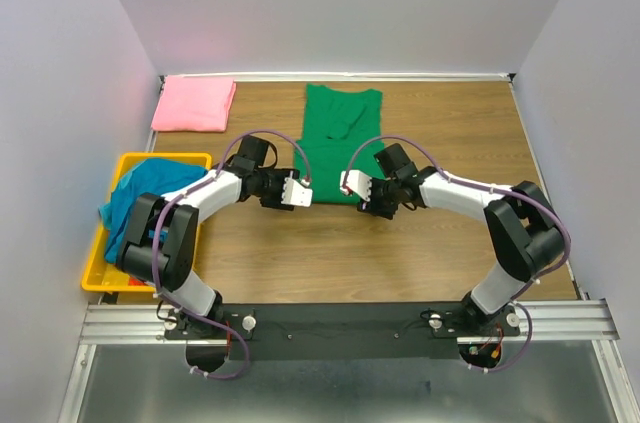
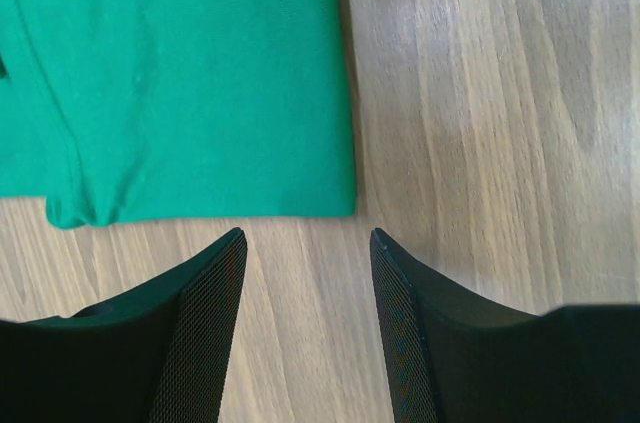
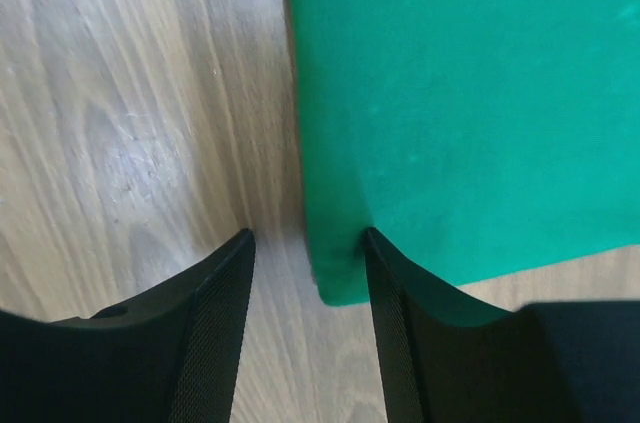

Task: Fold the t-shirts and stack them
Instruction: Fold the tshirt

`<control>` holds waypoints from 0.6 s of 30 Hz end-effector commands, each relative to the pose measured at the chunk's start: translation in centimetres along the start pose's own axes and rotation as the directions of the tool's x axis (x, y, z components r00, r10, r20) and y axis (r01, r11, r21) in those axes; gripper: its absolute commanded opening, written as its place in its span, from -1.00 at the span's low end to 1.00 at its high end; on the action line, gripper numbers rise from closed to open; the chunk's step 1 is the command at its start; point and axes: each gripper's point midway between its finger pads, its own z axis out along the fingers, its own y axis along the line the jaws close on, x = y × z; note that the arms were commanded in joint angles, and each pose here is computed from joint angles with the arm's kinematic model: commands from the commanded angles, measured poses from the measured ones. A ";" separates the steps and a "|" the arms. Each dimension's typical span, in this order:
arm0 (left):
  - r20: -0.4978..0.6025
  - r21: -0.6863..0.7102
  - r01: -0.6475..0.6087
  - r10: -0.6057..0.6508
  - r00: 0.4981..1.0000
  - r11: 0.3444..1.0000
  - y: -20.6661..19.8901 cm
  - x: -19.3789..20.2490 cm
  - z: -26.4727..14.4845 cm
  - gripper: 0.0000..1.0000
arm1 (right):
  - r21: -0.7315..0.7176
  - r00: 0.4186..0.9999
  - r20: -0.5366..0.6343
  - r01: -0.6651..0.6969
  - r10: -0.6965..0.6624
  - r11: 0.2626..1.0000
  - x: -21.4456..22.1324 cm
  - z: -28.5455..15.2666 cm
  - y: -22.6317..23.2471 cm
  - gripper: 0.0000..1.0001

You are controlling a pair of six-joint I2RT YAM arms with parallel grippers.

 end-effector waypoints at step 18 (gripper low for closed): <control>-0.063 0.128 -0.101 0.110 0.992 0.987 -0.3 0.3 3.7 -0.31 | 0.020 0.997 -0.077 0.029 -0.027 0.999 2.5 1.5 0.4 -0.79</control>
